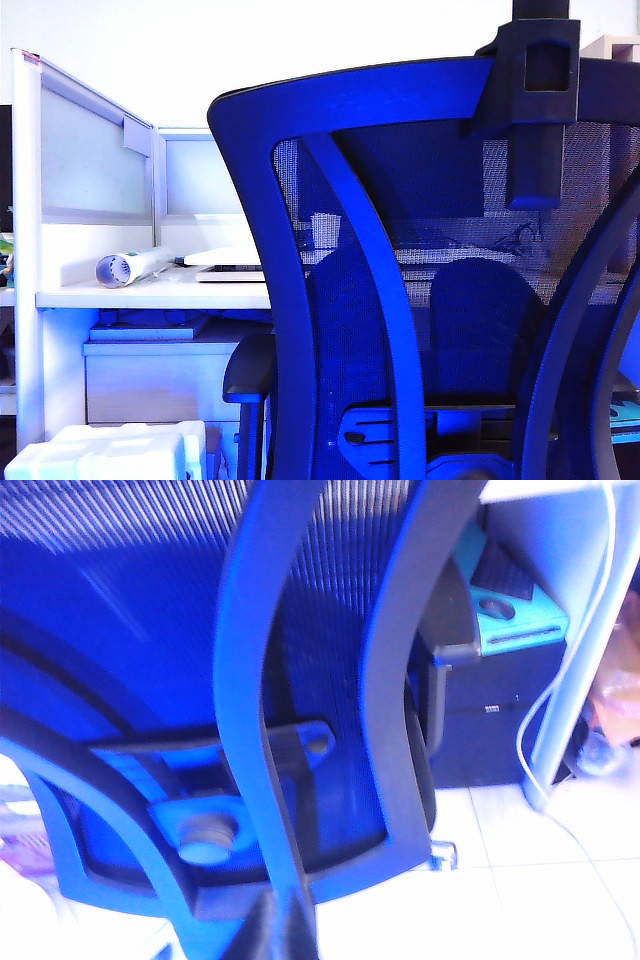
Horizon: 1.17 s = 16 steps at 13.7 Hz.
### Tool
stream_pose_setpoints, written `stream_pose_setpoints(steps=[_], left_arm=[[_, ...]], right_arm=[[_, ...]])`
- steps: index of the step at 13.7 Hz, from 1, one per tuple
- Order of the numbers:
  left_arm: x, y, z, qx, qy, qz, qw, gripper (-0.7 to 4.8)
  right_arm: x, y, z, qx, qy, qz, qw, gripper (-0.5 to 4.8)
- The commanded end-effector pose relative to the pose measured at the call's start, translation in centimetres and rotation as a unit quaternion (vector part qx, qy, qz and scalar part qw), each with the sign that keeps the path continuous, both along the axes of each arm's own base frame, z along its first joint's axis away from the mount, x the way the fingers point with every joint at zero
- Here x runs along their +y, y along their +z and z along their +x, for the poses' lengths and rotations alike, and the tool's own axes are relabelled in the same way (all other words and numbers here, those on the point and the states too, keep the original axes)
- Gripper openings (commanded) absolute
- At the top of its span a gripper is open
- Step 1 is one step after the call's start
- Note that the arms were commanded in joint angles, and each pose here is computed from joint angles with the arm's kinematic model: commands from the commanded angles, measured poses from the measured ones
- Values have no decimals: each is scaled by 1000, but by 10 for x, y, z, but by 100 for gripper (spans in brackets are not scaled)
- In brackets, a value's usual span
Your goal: Pull out the black chair under the table.
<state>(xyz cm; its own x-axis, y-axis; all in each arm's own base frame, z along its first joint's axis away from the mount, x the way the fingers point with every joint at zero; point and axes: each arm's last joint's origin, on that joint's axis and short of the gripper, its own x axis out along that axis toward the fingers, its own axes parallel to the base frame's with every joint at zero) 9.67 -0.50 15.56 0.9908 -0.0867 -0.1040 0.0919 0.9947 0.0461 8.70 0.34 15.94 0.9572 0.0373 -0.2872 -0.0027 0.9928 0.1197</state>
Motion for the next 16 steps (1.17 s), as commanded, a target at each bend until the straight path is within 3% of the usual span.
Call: stream_pose_setpoints(steps=[1, 16], left_arm=[[4, -7, -1, 38, 63, 11, 997, -5], [3, -7, -1, 37, 58, 10, 998, -4]], right_arm=[[0, -11, 1, 22, -4, -4, 1000, -6], [0, -10, 1, 19, -2, -2, 1000, -6]])
